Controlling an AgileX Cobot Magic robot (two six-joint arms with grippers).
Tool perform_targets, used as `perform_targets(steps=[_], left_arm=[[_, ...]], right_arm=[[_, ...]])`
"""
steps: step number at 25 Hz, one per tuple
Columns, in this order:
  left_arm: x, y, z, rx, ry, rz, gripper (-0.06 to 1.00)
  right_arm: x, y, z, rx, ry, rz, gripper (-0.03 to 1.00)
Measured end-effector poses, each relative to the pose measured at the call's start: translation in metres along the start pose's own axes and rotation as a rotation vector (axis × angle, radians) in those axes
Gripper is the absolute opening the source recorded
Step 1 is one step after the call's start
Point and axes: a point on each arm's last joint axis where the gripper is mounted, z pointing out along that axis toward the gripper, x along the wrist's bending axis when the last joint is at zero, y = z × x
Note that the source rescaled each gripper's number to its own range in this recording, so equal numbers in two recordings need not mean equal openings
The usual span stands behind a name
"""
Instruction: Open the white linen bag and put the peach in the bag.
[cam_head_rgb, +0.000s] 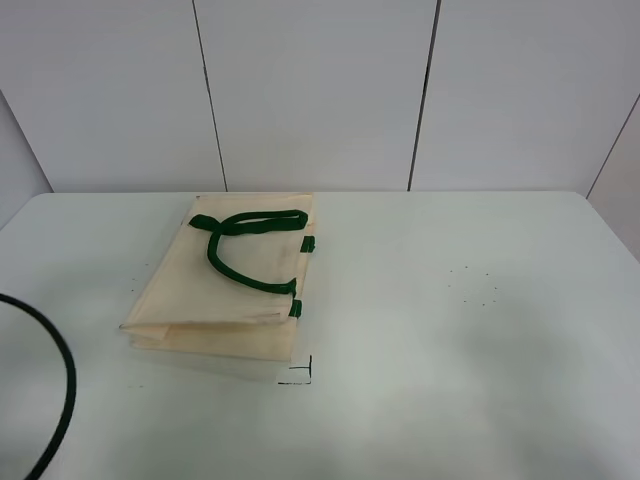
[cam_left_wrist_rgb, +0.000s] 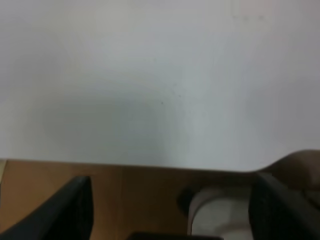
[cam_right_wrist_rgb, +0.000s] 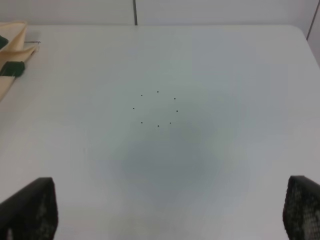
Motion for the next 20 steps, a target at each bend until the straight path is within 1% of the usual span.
perform_targets(steps=[7, 11, 13, 20], left_arm=[[0.002, -0.032, -0.029, -0.314, -0.005, -0.016, 0.99], [0.003, -0.049, -0.039, -0.447, -0.008, -0.024, 0.99], [0.003, -0.053, -0.041, -0.481, -0.009, -0.026, 0.99], [0.003, -0.055, -0.04, -0.487, -0.021, -0.015, 0.99]], right_arm=[[0.0, 0.0, 0.0, 0.0, 0.001, 0.0, 1.0], [0.0, 0.0, 0.0, 0.0, 0.001, 0.0, 1.0], [0.0, 0.0, 0.0, 0.0, 0.001, 0.0, 1.0], [0.0, 0.0, 0.0, 0.0, 0.001, 0.0, 1.0]])
